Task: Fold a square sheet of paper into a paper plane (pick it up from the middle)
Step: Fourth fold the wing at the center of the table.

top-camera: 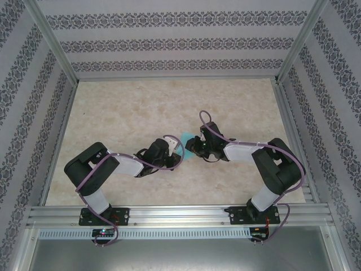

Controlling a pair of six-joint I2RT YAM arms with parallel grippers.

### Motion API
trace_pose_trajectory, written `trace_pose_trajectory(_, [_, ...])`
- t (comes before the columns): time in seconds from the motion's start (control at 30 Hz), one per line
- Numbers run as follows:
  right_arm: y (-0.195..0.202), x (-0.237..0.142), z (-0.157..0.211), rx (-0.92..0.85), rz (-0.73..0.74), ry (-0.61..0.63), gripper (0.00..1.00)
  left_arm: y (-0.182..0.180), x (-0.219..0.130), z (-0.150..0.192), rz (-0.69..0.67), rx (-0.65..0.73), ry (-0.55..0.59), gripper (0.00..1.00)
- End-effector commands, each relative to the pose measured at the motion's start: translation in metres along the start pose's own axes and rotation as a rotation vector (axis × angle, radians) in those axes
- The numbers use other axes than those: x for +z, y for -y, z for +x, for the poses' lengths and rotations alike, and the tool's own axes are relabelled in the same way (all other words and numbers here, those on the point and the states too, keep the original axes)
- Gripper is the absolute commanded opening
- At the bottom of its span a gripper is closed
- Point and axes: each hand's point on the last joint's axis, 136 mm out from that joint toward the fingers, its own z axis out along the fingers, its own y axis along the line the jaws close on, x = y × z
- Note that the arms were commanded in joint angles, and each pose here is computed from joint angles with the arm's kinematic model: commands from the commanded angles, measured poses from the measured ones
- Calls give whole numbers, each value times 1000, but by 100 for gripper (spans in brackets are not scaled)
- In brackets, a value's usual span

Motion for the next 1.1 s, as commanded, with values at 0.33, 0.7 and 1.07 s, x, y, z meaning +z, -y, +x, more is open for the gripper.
trace_pose_trajectory(0.33, [1,-6,-3,9,3,41,21,-6,-4,-10,-19,-100,81,13])
trace_pose_trajectory(0.7, [4,7,-2,38,14,7,22,-5,-6,-9,-9,-112,88,13])
trace_pose_trajectory(1.07, [5,12,-1,40,7,-3,35,7,0,-9,47,-99,45,21])
